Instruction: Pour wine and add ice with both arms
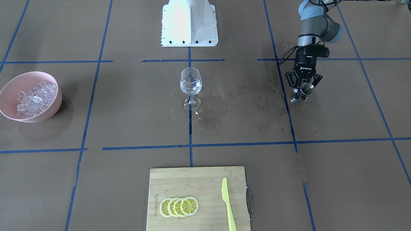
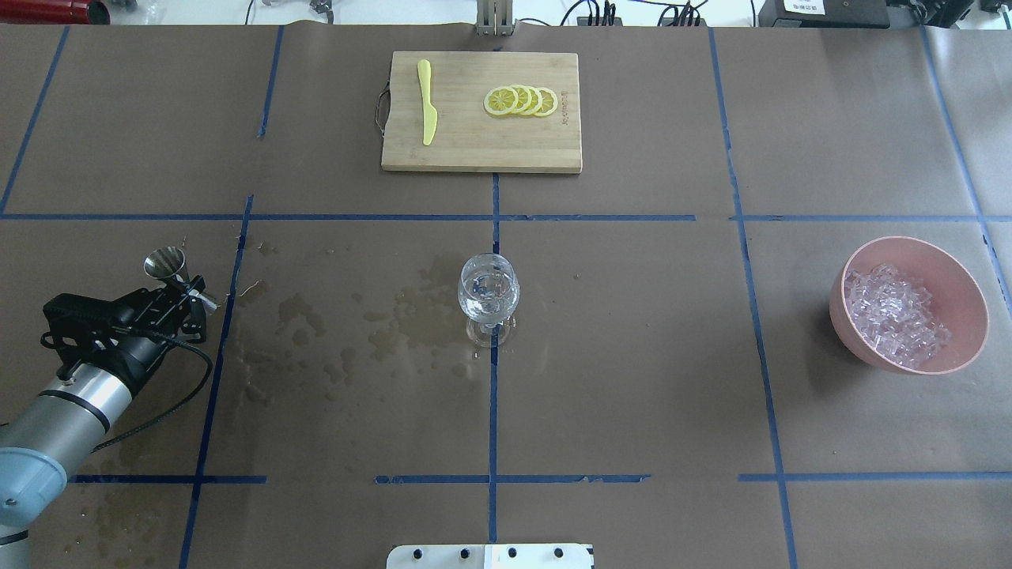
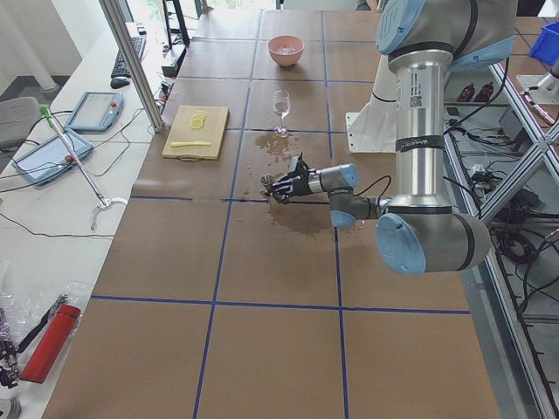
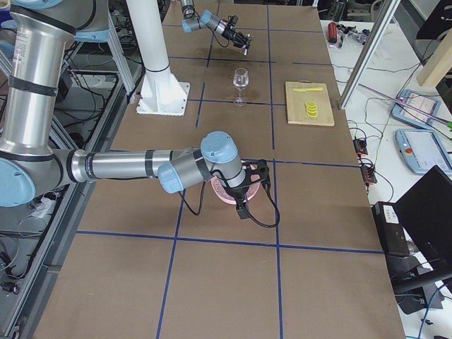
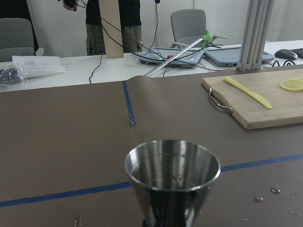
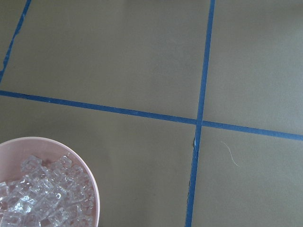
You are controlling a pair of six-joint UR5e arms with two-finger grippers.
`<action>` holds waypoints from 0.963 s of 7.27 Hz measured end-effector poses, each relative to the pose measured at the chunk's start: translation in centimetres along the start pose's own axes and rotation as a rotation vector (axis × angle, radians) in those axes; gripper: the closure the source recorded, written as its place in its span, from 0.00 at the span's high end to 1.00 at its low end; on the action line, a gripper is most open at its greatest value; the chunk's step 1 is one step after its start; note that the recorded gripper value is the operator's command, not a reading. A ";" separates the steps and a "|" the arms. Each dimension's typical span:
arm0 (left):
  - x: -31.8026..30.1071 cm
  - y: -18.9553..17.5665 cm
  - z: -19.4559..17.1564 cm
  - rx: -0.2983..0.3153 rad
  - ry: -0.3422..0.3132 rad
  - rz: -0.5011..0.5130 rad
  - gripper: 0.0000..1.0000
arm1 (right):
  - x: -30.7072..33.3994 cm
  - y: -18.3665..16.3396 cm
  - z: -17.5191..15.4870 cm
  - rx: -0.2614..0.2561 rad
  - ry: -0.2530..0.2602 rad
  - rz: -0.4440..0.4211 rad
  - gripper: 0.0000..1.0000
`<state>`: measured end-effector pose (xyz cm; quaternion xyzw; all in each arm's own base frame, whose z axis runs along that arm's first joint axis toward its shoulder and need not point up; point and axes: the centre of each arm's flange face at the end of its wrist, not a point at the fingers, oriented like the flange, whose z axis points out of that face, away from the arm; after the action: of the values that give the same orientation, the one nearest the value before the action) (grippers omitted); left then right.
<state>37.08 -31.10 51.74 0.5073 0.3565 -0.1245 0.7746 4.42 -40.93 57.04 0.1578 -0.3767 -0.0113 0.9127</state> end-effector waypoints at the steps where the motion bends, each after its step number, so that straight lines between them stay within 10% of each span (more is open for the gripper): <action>1: -0.5 1.0 0.1 0.002 -0.002 -0.006 0.12 | 0.0 0.0 0.0 0.000 0.000 0.000 1.00; 7: 0.0 3.3 -0.8 0.029 -0.006 -0.040 0.18 | -0.1 0.0 -0.1 0.002 0.000 -0.003 1.00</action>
<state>38.54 -28.90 53.84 0.5106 0.3627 -0.1467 0.7657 4.42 -40.92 56.95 0.1594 -0.3766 -0.0125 0.9125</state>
